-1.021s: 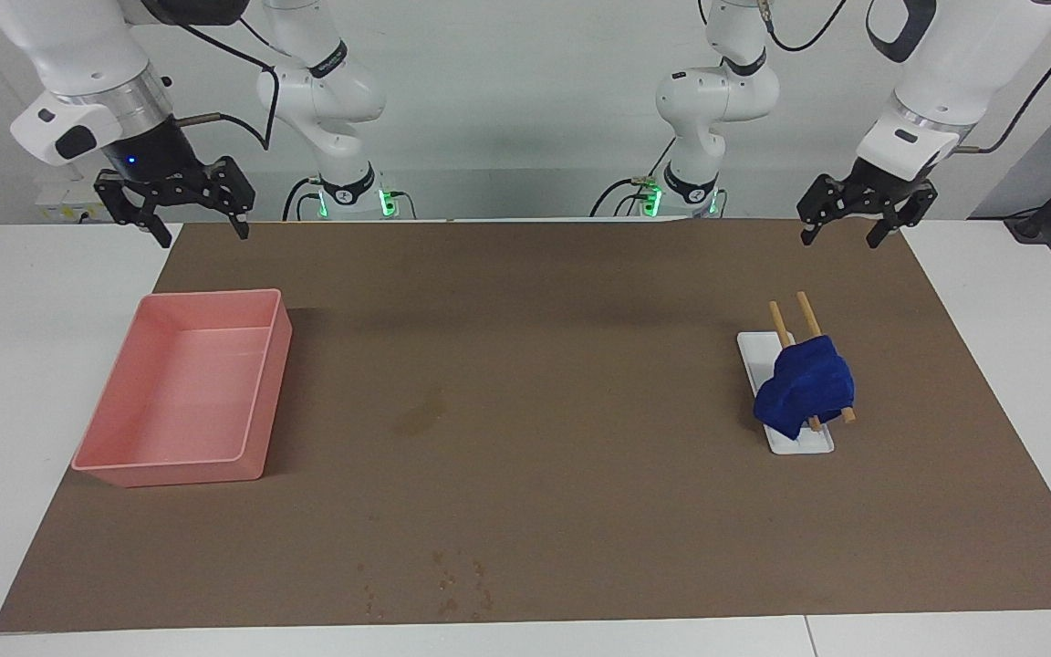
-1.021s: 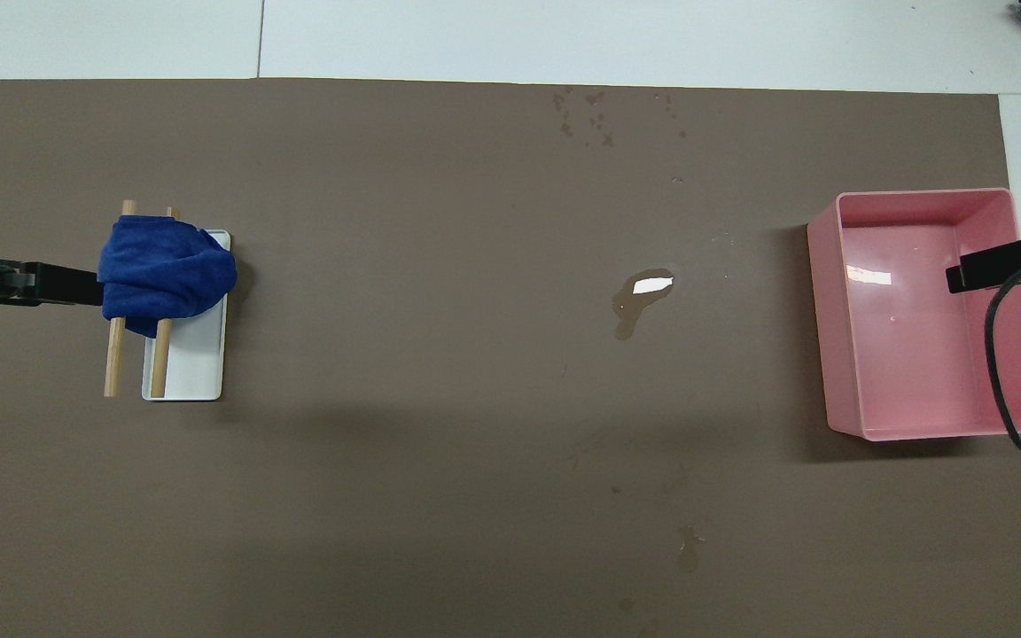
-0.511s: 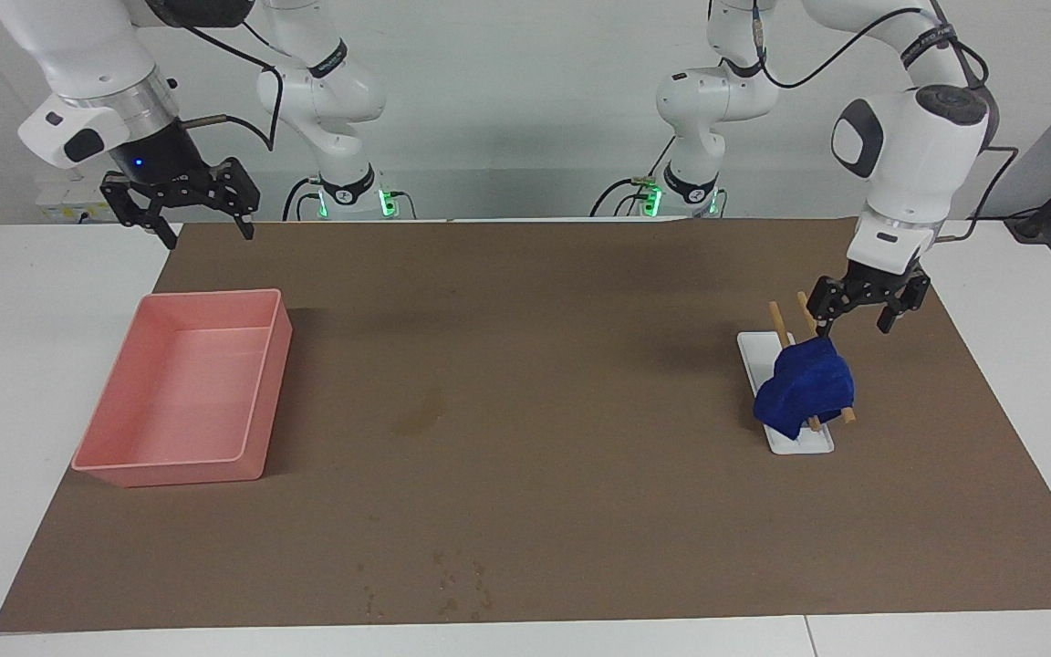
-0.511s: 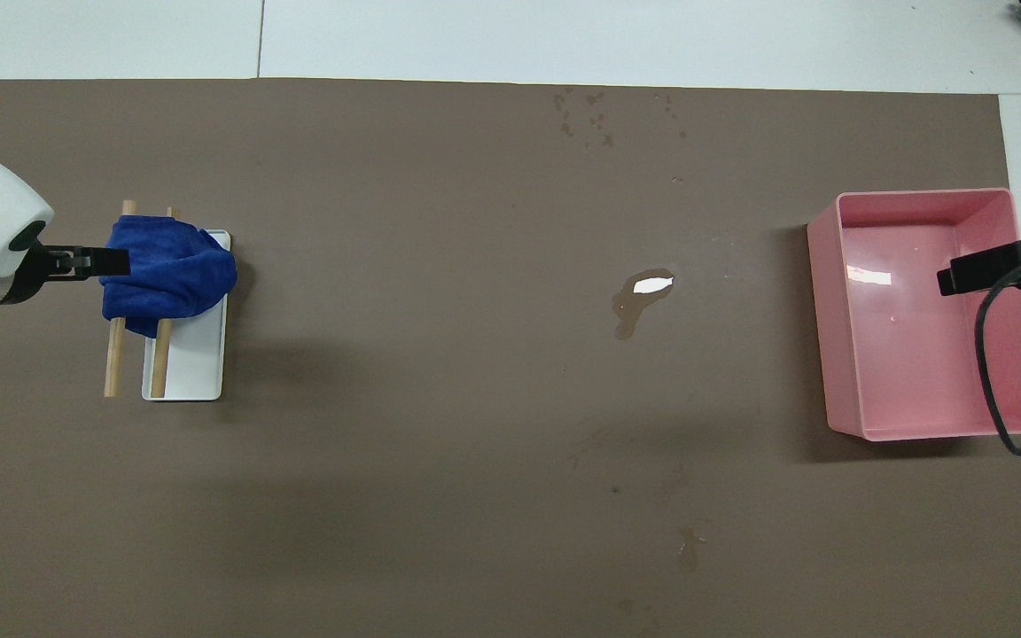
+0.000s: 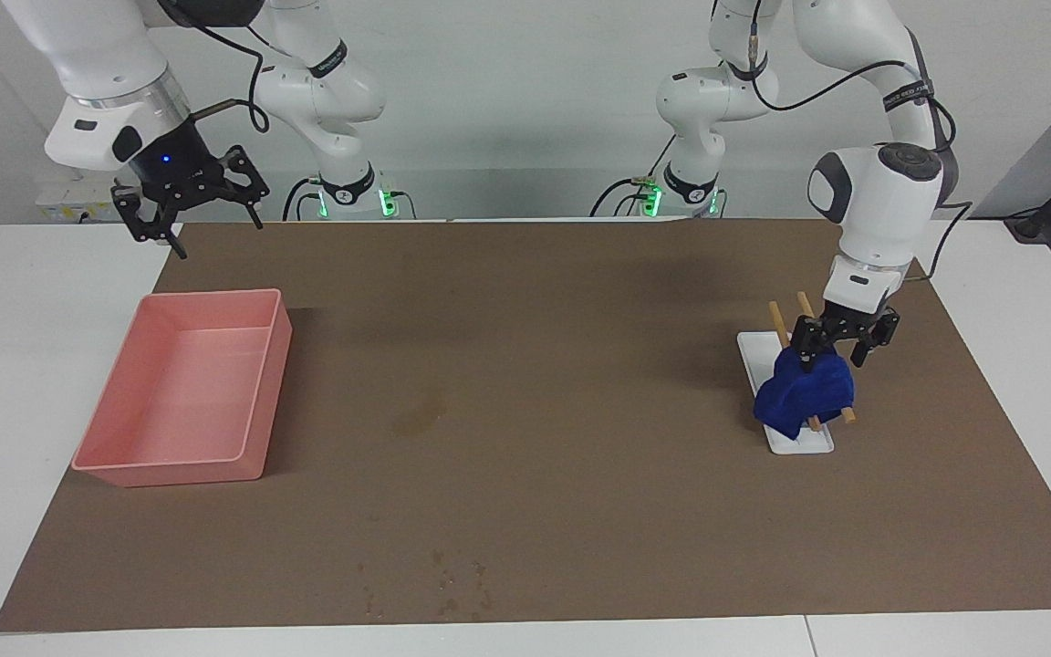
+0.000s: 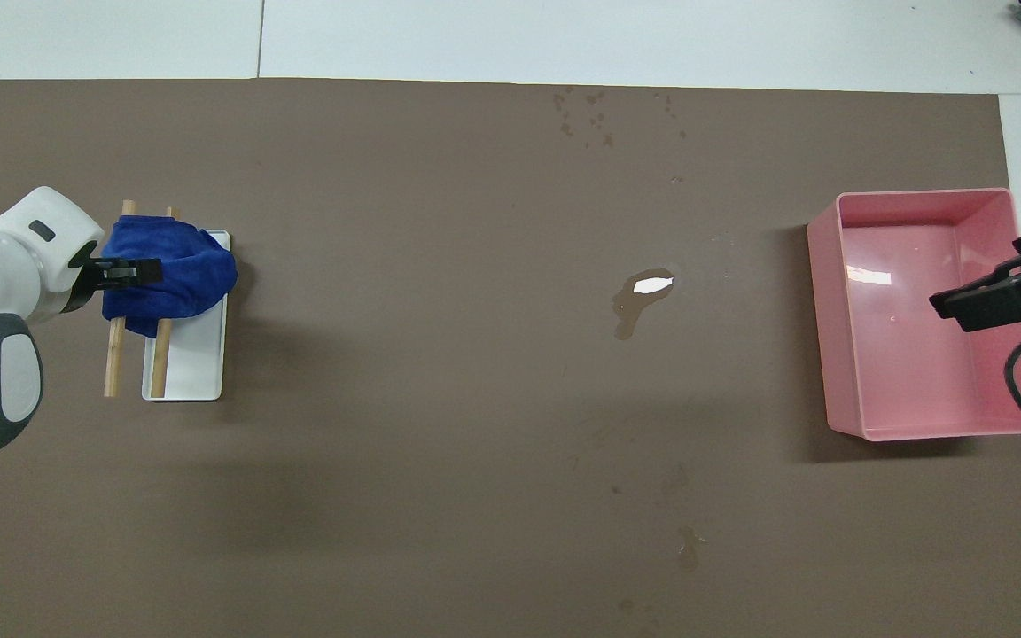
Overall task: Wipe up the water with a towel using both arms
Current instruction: 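Grasp the blue cloth on the white tray with the left gripper, then lift the blue cloth with the left gripper while the right gripper approaches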
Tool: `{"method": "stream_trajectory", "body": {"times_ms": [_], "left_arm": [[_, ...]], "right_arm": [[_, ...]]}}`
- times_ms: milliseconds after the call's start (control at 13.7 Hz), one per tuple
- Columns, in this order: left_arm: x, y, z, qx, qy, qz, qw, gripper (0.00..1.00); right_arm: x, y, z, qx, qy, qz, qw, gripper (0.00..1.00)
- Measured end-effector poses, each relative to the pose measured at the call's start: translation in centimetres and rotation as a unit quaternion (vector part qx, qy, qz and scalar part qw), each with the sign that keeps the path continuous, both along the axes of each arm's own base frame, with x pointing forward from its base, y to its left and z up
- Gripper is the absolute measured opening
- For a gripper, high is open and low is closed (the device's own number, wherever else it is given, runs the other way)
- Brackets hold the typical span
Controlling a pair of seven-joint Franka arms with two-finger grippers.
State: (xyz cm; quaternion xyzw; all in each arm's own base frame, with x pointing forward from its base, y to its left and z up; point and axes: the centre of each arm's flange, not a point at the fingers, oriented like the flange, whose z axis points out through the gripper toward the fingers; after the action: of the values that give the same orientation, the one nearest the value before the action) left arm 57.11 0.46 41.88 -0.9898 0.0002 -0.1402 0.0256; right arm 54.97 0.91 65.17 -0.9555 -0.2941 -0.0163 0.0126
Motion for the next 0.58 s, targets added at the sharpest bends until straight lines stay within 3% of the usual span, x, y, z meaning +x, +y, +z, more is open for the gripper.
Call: {"method": "stream_trajectory", "body": {"times_ms": [73,219,292,511,584], "left_arm": [[0.0,0.0,0.0,0.000,-0.001,0.000,1.000,0.74],[0.0,0.0,0.1,0.000,-0.003,0.000,1.000,0.59],[0.0,0.0,0.1,0.000,-0.003,0.000,1.000,0.59],[0.1,0.2,0.3,0.002,-0.006,0.000,1.000,0.29],[0.1,0.1,0.4,0.002,-0.007,0.000,1.000,0.29]], "right_arm": [[-0.1,0.6,0.0,0.000,-0.001,0.025,1.000,1.00],[-0.2,2.1,0.2,0.005,-0.004,0.084,0.996,1.00],[-0.3,3.0,0.2,0.008,-0.006,0.123,0.992,1.00],[-0.6,6.8,-0.1,0.013,-0.019,0.220,0.975,1.00],[-0.9,8.0,-0.5,0.025,-0.023,0.235,0.971,1.00]]}}
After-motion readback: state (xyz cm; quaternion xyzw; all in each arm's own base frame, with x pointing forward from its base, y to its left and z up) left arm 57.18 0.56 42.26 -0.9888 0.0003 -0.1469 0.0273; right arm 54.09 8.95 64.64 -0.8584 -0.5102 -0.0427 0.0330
